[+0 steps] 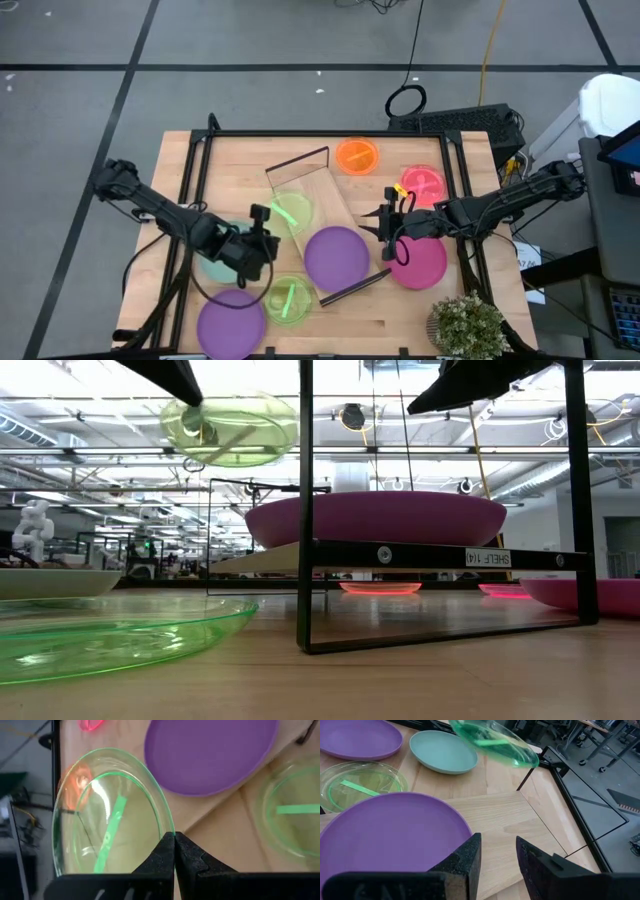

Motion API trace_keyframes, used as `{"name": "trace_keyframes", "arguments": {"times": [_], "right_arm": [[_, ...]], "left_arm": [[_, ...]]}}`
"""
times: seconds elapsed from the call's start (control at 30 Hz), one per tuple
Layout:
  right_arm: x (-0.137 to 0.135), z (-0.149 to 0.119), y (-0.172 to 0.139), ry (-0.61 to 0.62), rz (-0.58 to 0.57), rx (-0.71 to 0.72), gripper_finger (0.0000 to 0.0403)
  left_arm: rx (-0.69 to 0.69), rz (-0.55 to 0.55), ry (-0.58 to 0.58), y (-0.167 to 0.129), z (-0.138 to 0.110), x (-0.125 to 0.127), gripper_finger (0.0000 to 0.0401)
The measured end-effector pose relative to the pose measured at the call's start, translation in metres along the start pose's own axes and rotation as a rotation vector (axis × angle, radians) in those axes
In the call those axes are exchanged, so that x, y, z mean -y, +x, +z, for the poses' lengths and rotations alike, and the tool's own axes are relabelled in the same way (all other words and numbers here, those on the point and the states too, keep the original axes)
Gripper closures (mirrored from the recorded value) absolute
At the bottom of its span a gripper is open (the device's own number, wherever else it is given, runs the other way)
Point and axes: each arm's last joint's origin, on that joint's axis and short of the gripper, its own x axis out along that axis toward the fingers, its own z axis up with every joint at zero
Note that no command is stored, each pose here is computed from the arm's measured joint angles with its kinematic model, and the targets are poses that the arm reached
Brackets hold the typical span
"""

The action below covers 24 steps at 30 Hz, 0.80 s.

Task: Place and stack plates onto a shelf
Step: Put the top yellow green plate on the shelf

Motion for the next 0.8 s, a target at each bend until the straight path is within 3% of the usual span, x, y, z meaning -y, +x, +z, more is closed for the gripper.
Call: {"name": "trace_keyframes", "arguments": {"times": [0.27,0.8], "right_arm": [[0.0,0.0,0.0,0.0,0.0,0.0,0.0298],[0.0,-0.004,0.0,0.006,0.003,-0.042,0.0298]], "left_arm": [[0.012,-0.022,0.169,0.027,0.005,-0.005,0.0401],[0.052,-0.046,0.204,0.093,-0.033,-0.033,0.0401]]}}
